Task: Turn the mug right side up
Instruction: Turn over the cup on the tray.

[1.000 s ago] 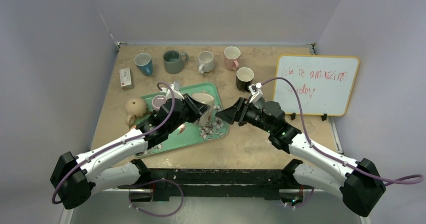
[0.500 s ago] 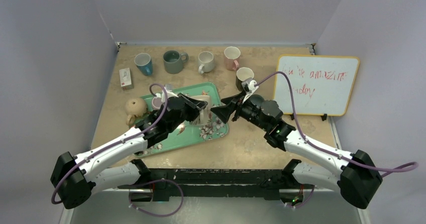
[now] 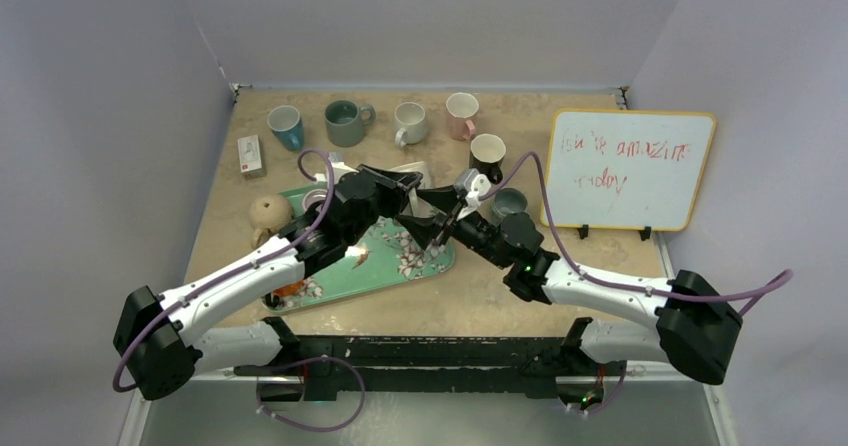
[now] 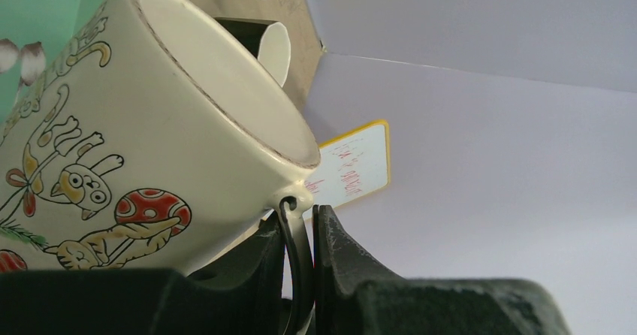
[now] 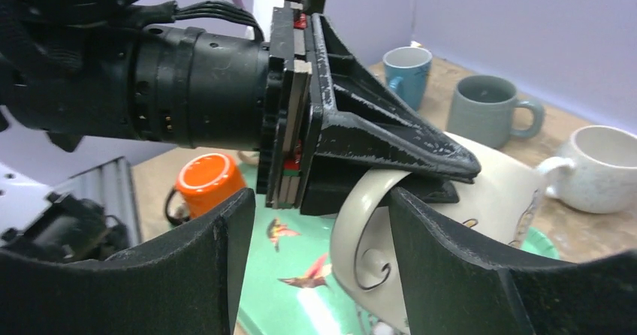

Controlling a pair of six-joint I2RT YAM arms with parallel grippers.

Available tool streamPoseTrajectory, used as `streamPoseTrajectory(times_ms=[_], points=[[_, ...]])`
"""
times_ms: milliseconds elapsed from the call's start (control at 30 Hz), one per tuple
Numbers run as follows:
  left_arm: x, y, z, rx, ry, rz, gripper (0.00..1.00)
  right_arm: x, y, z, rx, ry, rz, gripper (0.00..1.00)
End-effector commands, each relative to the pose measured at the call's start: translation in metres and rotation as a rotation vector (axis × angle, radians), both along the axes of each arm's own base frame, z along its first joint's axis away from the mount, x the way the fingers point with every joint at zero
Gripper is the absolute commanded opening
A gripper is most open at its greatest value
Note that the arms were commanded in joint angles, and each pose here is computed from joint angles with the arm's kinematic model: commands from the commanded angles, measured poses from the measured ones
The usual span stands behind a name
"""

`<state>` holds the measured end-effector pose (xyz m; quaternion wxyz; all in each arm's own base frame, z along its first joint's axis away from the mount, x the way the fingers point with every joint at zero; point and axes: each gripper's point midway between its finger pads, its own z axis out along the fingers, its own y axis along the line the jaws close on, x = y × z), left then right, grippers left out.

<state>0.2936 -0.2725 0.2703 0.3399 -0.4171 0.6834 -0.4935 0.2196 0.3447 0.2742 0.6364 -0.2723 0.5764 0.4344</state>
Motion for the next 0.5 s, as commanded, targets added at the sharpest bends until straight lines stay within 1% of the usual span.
streamPoseTrajectory(times_ms=[0, 67, 133, 233, 267, 367, 467], points=[[0.004, -0.008, 0.094, -0.246, -0.173, -0.006, 0.0, 0.022, -0.01, 0.049, 0.085, -0.183, -0.154, 0.67], [0.004, -0.006, 0.097, -0.237, -0.176, 0.003, 0.0, 0.021, -0.004, 0.046, 0.063, -0.204, -0.143, 0.66], [0.005, -0.004, 0.098, -0.232, -0.175, 0.015, 0.0, 0.03, -0.004, 0.036, 0.015, -0.217, -0.199, 0.64], [0.007, -0.002, 0.102, -0.245, -0.179, 0.029, 0.0, 0.034, -0.004, 0.026, 0.006, -0.242, -0.225, 0.63], [0.008, -0.002, 0.103, -0.249, -0.183, 0.034, 0.0, 0.035, -0.005, 0.026, 0.01, -0.254, -0.233, 0.64], [0.01, 0.004, 0.108, -0.257, -0.191, 0.065, 0.0, 0.036, -0.007, 0.027, 0.018, -0.271, -0.251, 0.72], [0.011, 0.012, 0.116, -0.253, -0.202, 0.095, 0.0, 0.032, -0.011, 0.032, 0.037, -0.29, -0.248, 0.74]])
